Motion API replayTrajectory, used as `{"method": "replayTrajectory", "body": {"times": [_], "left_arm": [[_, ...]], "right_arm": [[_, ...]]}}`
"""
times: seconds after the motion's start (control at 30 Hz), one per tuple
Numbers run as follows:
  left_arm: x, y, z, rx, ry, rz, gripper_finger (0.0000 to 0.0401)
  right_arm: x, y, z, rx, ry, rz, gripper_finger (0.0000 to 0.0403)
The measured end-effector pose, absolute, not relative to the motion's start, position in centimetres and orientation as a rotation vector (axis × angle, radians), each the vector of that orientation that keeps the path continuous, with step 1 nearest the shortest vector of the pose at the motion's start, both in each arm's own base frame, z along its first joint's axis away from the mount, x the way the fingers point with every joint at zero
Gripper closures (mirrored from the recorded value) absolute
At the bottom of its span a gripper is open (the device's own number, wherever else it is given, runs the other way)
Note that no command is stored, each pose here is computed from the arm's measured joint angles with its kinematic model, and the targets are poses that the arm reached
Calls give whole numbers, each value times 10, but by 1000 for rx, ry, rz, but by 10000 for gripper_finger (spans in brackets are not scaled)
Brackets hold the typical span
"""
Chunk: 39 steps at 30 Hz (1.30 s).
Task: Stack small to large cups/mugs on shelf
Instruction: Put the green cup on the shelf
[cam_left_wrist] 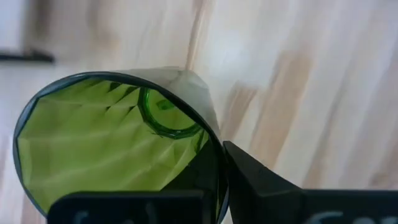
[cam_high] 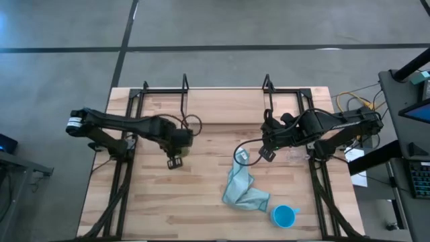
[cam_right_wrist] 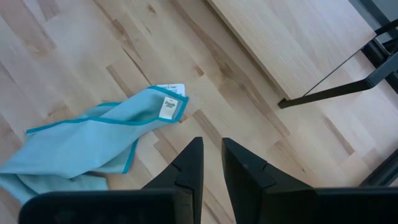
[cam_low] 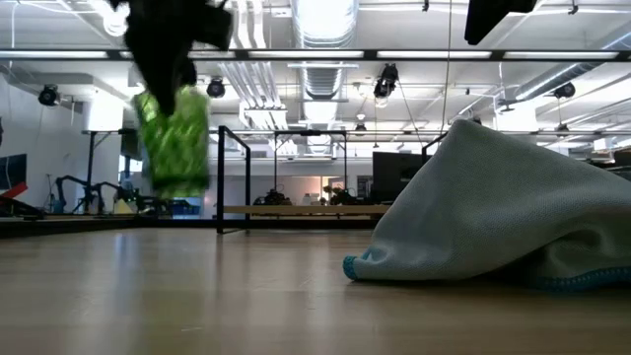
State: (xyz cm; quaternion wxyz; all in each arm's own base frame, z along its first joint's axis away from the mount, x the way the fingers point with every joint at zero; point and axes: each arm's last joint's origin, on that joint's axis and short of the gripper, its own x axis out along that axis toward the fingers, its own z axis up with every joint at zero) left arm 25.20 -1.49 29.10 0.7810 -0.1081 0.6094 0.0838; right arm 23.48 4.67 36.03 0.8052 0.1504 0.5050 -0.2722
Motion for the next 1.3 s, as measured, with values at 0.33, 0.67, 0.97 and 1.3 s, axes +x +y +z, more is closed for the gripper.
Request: {"method": "replayTrajectory", "body": {"times": [0.33, 0.67, 0.97, 1.3], "left_arm": [[282, 5, 386, 20, 980, 286, 401], [301, 93, 395, -127, 1125, 465, 401], [320, 139, 356, -142, 1265, 425, 401], [342, 155, 317, -98, 1394, 378, 401]], "right_arm": [[235, 46, 361, 305, 1069, -597, 351], [235, 46, 361, 308, 1065, -601, 351], [235, 46, 361, 307, 1066, -601, 351], [235, 46, 361, 301, 1068, -597, 351]]}}
